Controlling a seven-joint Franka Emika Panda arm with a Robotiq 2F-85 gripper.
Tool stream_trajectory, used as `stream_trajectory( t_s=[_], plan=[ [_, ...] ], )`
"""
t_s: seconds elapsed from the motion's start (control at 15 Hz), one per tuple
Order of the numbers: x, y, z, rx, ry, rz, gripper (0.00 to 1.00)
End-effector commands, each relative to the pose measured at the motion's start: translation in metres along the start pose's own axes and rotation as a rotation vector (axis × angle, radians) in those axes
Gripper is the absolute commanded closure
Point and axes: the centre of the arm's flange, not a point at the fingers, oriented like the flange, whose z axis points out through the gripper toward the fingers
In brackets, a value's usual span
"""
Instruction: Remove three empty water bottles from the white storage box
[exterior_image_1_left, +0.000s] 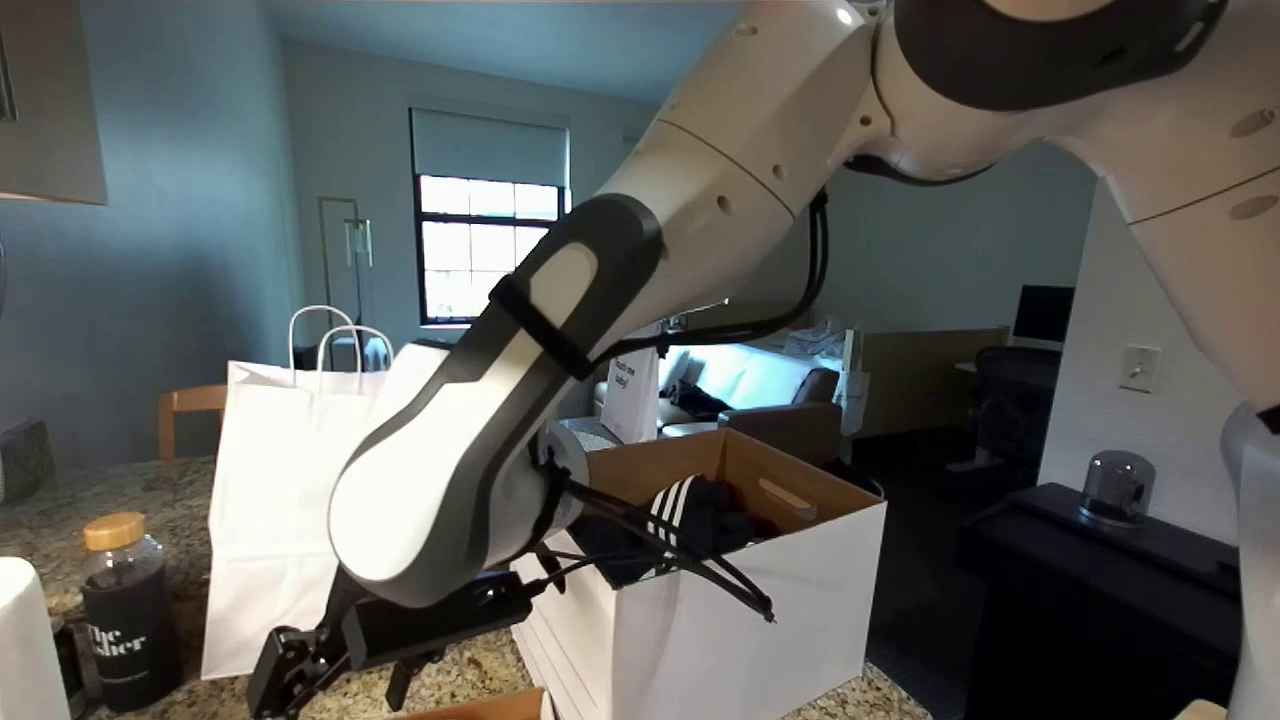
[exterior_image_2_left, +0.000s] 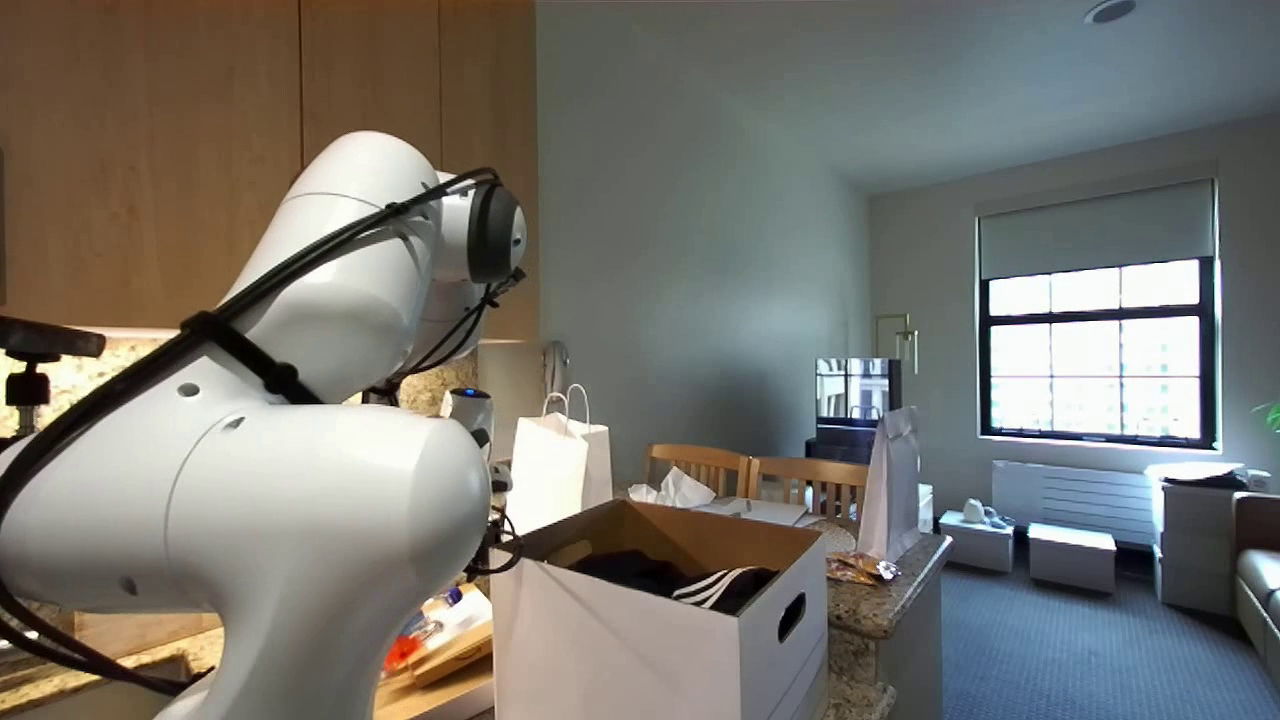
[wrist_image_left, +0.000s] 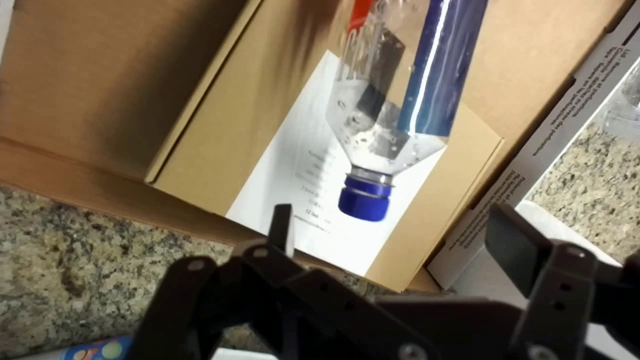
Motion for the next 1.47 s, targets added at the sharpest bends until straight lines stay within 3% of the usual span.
stream_trajectory(
  t_s=[0.0,0.27,0.53,0.87,1.2,1.4],
  plan=[
    [-0.005,-0.028,-0.047,-0.044,0.063,-0.015,0.0],
    [0.001,-0.034,-0.125,-0.085,0.088,0.036,0.0],
    [0.017,-0.003,-0.213,-0.054,0.185,0.165,0.0],
    [0.029,0.067,-0.301,-0.036,0.288,0.313,0.0],
    [0.039,0.15,-0.357,-0.08,0.258,0.473,0.0],
    [0.048,0.202,-0.365,-0.126,0.173,0.562,0.0]
  ],
)
